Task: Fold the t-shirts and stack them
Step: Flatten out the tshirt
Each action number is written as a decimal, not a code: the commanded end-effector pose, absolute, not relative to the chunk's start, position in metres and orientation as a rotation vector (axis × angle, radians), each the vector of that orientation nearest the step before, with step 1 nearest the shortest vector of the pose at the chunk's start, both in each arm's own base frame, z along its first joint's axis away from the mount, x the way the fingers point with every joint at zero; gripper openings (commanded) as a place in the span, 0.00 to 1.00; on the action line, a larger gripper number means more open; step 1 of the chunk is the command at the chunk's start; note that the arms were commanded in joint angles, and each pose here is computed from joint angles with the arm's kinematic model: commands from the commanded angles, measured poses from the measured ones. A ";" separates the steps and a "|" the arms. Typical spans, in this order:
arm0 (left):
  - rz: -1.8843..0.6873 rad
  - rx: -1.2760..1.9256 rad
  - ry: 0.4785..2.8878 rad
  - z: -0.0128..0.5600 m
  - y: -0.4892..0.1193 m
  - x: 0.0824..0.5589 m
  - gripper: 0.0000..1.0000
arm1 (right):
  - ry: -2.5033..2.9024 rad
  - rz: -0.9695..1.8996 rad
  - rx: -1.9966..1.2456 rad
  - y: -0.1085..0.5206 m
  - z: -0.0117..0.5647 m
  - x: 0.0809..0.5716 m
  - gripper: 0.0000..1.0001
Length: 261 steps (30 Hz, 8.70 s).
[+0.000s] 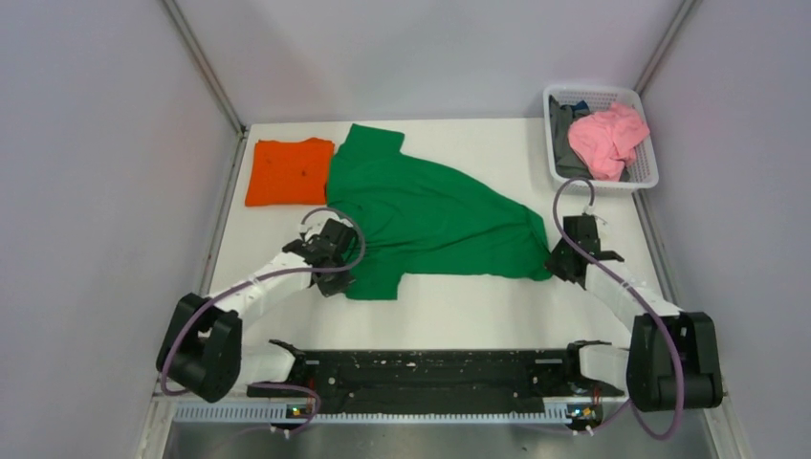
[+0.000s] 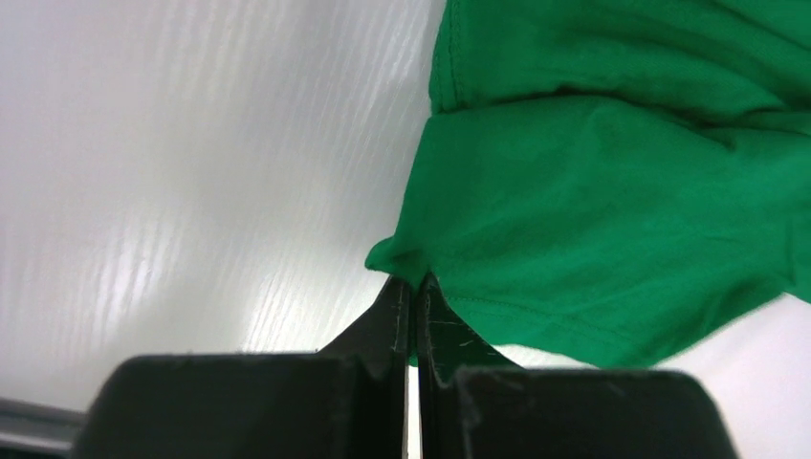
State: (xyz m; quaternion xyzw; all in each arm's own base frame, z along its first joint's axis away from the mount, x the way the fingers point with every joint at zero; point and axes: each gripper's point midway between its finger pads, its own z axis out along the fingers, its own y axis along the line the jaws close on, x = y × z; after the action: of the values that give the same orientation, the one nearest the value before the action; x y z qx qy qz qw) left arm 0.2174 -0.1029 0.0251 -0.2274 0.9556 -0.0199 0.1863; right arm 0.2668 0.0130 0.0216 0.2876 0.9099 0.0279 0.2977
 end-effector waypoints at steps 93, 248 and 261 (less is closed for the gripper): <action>-0.301 -0.311 2.123 0.189 -0.126 0.606 0.99 | 2.091 0.225 0.527 0.028 0.141 0.471 0.97; -0.302 -0.370 2.373 0.110 -0.149 0.373 0.99 | 2.335 0.329 0.330 0.101 0.072 0.310 0.98; -0.158 -0.509 2.438 0.044 -0.136 0.442 0.99 | 2.389 0.194 0.445 0.078 0.030 0.335 0.98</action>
State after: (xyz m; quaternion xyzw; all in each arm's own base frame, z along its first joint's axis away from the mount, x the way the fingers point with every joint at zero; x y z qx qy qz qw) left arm 0.4043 -0.1426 0.0364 -0.1656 0.9409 -0.0614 0.2891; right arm 0.3128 0.0886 0.0321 0.1466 0.9278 0.0835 0.3328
